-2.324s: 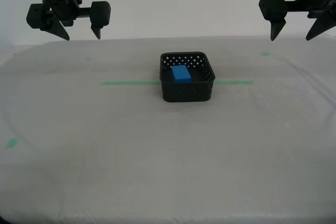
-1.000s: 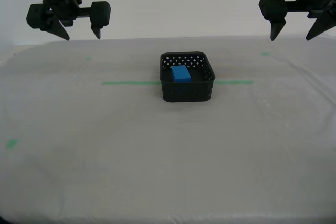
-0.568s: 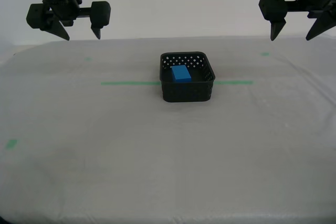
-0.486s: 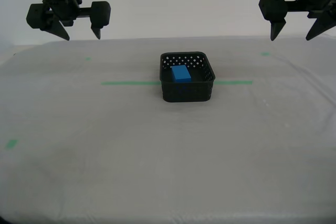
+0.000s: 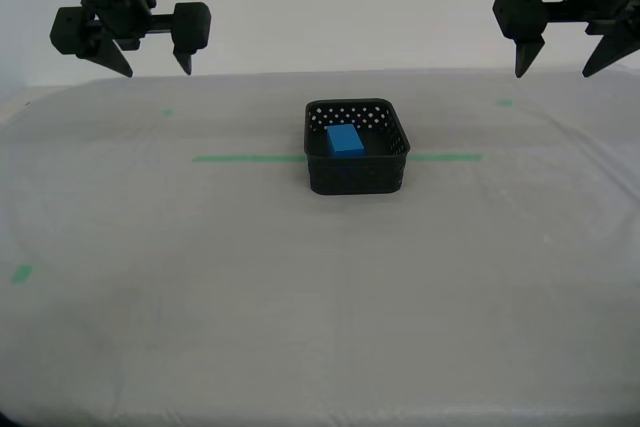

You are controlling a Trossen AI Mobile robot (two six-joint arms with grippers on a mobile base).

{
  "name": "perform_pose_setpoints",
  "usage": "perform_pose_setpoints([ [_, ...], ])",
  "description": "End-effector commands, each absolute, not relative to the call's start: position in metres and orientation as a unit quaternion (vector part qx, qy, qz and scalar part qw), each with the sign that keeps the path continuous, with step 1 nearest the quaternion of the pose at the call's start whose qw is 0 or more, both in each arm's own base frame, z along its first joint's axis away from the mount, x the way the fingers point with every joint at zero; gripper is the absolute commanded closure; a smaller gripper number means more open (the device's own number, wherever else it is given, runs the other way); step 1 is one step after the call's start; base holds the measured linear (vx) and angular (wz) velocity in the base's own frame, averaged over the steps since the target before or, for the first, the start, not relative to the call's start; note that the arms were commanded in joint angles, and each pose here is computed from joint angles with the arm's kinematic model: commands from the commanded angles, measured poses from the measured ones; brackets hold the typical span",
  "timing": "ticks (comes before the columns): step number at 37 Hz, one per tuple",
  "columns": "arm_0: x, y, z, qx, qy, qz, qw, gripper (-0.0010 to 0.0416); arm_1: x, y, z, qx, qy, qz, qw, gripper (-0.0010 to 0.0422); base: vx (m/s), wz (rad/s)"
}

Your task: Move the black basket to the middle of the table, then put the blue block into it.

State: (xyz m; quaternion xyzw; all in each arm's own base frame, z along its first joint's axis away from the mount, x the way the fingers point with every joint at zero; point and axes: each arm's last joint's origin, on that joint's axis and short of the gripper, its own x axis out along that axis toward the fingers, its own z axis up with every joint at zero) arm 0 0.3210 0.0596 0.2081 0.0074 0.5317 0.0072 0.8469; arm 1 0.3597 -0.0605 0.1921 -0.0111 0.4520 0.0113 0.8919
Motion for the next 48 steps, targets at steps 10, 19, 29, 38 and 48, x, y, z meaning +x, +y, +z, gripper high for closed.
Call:
perform_pose_setpoints([
  [10, 0.3210, 0.0598, 0.2084, 0.006, 0.531, 0.007, 0.847, 0.0007, 0.3599, -0.0606, 0.1923, -0.010, 0.451, 0.010, 0.892, 0.0012, 0.000, 0.000],
  [19, 0.3210, 0.0598, 0.2084, 0.006, 0.531, 0.007, 0.847, 0.0007, 0.3599, -0.0606, 0.1923, -0.010, 0.451, 0.010, 0.892, 0.0012, 0.000, 0.000],
  [29, 0.3210, 0.0598, 0.2084, 0.007, 0.531, 0.007, 0.847, 0.0007, 0.3599, -0.0606, 0.1923, -0.010, 0.451, 0.010, 0.892, 0.0012, 0.000, 0.000],
  [38, 0.3211, 0.0598, 0.2083, 0.006, 0.531, 0.007, 0.847, 0.0007, 0.3599, -0.0606, 0.1923, -0.010, 0.451, 0.010, 0.892, 0.0012, 0.000, 0.000],
  [48, 0.3210, 0.0598, 0.2084, 0.006, 0.531, 0.007, 0.847, 0.0007, 0.3599, -0.0606, 0.1923, -0.010, 0.451, 0.010, 0.892, 0.0012, 0.000, 0.000],
])
